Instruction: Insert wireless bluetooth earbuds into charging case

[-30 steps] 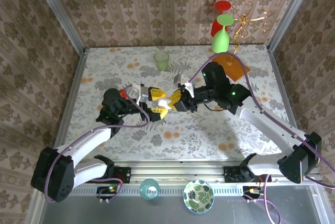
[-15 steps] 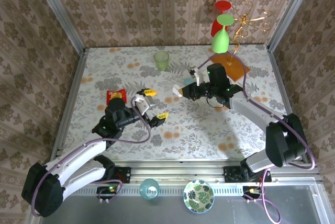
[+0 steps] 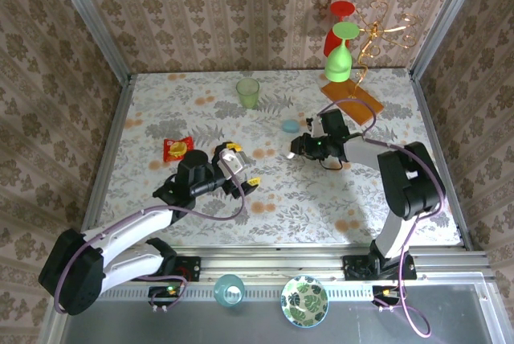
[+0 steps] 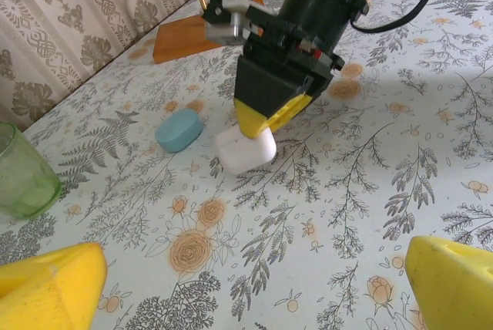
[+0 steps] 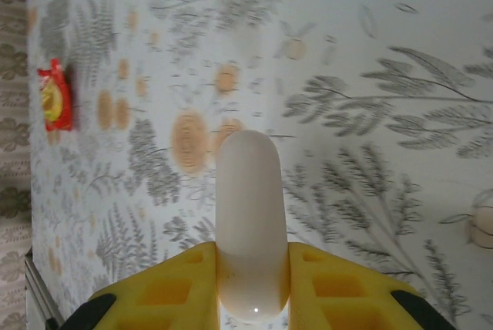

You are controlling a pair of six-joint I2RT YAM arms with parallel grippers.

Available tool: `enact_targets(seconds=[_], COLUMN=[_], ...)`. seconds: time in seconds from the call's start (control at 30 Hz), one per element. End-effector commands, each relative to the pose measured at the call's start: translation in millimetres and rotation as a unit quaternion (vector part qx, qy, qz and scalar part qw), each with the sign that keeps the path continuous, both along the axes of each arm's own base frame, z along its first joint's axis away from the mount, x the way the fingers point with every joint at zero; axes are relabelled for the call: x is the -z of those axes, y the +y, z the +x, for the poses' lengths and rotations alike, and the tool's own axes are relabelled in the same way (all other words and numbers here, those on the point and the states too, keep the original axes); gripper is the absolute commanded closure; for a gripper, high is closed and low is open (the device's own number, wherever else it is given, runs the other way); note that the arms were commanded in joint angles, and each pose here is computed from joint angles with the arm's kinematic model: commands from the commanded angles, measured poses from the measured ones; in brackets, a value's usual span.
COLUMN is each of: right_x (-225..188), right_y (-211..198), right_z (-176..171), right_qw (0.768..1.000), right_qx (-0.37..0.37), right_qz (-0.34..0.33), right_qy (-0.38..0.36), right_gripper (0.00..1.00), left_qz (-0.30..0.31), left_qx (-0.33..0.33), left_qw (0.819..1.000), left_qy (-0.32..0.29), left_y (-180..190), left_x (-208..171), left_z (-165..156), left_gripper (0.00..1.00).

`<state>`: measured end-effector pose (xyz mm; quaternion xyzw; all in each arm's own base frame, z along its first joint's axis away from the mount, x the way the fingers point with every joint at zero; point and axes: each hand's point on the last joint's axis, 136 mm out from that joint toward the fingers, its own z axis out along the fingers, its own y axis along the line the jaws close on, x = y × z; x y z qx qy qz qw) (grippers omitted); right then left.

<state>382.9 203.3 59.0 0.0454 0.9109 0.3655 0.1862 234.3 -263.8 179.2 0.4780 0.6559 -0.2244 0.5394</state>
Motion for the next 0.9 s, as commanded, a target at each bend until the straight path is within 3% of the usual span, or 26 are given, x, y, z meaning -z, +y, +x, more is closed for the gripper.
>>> enact_targets(seconds=[0.0, 0.13, 0.2, 0.4, 0.53, 0.67, 0.77, 0.87], right_x=[2.5, 3.8, -3.0, -41.8, -87.2, -120.4, -121.8, -107.4], right_y=[-0.1, -8.7, -15.6, -49.9, -87.6, -132.8, -164.3, -190.0], right_z=[16.0, 20.1, 21.8, 20.1, 17.4, 4.5, -6.3, -15.7], right_qw=[1.0, 0.999, 0.999, 0.986, 0.949, 0.893, 0.857, 0.836], right_qx=[0.021, 0.037, 0.043, 0.06, 0.1, 0.146, 0.179, 0.202], right_qz=[0.012, 0.005, -0.009, -0.103, -0.187, -0.293, -0.359, -0.403], right_qy=[-0.004, -0.008, -0.024, -0.114, -0.232, -0.309, -0.324, -0.312], right_gripper=[0.75, 0.67, 0.58, 0.3, 0.14, 0.0, 0.0, 0.0], left_qz=[-0.004, -0.014, -0.022, -0.064, -0.069, -0.044, -0.025, -0.011], left_qx=[-0.001, -0.012, -0.026, -0.159, -0.263, -0.39, -0.449, -0.472], left_qw=[1.0, 1.0, 0.999, 0.985, 0.962, 0.919, 0.892, 0.88], left_qy=[-0.019, -0.013, -0.009, -0.006, -0.029, -0.042, -0.051, -0.048], left_y=[-1.9, 0.1, 4.4, 51.7, 95.1, 152.9, 185.1, 203.3], left_x=[-11.4, -12.6, -14.3, -24.7, -27.9, -14.5, 1.4, 17.1], left_z=[2.3, 4.4, 9.3, 50.5, 73.6, 94.5, 99.8, 102.7], left_gripper=[0.0, 0.0, 0.0, 0.0, 0.0, 0.0, 0.0, 0.0])
